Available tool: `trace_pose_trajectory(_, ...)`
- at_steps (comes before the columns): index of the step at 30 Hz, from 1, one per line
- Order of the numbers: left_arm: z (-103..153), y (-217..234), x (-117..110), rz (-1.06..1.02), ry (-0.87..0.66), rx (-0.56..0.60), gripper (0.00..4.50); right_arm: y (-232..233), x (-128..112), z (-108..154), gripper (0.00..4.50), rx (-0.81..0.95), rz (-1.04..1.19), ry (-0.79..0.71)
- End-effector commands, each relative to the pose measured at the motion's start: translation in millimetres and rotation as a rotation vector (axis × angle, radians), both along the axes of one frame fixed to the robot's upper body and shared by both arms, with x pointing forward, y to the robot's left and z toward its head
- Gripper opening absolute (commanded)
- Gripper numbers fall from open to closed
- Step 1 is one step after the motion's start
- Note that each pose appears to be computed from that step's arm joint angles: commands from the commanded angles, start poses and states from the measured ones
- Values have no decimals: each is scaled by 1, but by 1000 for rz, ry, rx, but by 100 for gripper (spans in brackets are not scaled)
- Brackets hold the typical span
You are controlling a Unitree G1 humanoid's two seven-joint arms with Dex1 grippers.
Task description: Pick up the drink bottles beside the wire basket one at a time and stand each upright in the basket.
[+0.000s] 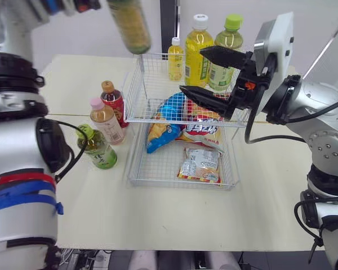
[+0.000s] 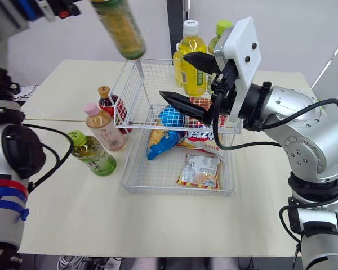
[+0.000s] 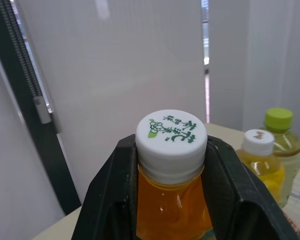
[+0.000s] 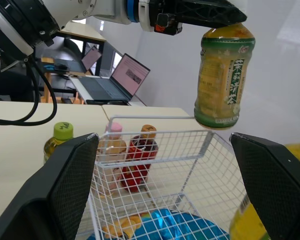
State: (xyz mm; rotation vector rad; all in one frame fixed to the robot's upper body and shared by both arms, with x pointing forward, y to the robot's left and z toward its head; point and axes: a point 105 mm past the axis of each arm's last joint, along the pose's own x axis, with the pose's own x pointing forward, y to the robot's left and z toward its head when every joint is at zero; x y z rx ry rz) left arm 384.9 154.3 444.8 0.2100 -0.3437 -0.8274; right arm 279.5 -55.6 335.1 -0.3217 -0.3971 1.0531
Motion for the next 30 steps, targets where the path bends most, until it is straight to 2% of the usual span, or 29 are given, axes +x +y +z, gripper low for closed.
trace_pose_trajectory(1, 28, -16, -16, -63, -102, -1, 136, -9, -7, 12, 450, 28, -43, -65)
trace_pose_trajectory(7, 2, -36, -3, -114, -21, 38, 136, -15, -10, 12, 450, 31, -82, -68)
trace_pose_trajectory(17, -33, -44, 22, -79, 65, 65, 136, -19, -14, 11, 450, 33, -117, -67)
trace_pose_trajectory(25, -43, -45, 32, -71, 84, 39, 136, -20, -15, 11, 450, 33, -120, -62)
trace_pose_trajectory(27, -45, -45, 33, -72, 88, 39, 208, -20, -15, 11, 450, 32, -118, -59)
trace_pose_trajectory(30, -47, -45, 32, -82, 90, 40, 284, -20, -14, 11, 450, 30, -116, -56)
